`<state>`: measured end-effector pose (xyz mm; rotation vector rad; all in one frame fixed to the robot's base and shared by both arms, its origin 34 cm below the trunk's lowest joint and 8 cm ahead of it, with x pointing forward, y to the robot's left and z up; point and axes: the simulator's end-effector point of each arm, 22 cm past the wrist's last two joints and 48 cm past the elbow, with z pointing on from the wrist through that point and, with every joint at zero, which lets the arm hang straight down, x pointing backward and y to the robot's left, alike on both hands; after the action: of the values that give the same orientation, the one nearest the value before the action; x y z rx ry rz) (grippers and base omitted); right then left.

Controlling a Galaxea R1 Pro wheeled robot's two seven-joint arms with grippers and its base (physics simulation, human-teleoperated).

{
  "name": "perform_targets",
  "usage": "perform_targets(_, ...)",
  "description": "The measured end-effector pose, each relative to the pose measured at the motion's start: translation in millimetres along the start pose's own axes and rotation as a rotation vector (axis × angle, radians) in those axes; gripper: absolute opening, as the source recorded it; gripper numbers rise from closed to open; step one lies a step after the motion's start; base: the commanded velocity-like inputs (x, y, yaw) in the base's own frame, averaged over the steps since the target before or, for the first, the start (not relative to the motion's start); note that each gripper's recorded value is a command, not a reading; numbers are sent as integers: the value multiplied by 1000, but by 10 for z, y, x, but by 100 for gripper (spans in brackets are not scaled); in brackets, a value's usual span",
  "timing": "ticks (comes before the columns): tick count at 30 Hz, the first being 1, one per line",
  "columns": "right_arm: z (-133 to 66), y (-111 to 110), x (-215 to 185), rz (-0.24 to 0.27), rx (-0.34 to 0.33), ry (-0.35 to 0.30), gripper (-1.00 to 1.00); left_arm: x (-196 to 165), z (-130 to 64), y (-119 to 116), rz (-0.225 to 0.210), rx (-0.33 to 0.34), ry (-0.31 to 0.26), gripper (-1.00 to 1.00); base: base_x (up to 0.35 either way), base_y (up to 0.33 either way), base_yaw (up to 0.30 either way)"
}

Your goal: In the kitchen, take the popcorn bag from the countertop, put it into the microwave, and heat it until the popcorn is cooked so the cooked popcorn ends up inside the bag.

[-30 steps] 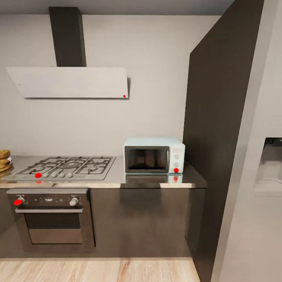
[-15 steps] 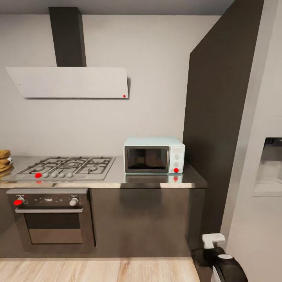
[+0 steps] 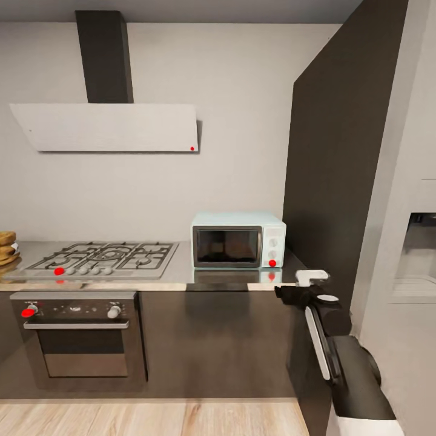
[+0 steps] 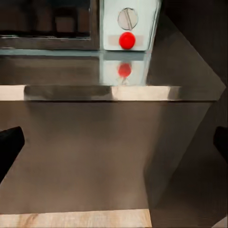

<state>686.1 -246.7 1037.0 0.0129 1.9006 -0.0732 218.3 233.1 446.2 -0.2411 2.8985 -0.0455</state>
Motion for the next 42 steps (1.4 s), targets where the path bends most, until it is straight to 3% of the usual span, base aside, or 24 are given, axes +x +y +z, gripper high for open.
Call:
perform_targets(2, -27, 261, -120, 35, -37, -25, 100, 0, 0, 0, 0, 0, 0, 100, 0, 0, 0)
perform_targets(4, -53, 370, -335, 50, -52, -113, 100, 0, 0, 0, 0, 0, 0, 100, 0, 0, 0)
perform_targets(9, -118, 371, -704, 64, -52, -285, 100, 0, 0, 0, 0, 0, 0, 100, 0, 0, 0)
perform_targets(12, -140, 319, -798, 63, -46, -335, 100, 0, 0, 0, 1, 0, 0, 100, 0, 0, 0)
perform_targets(18, 87, 321, -634, 66, -45, -361, 100, 0, 0, -1, 2, 0, 0, 100, 0, 0, 0)
perform_targets(22, 82, 316, -689, 65, -44, -401, 100, 0, 0, -1, 3, 0, 0, 100, 0, 0, 0)
perform_targets(42, 60, 297, -712, 63, -40, -402, 100, -5, 0, 7, 4, 0, -2, 100, 0, 0, 0)
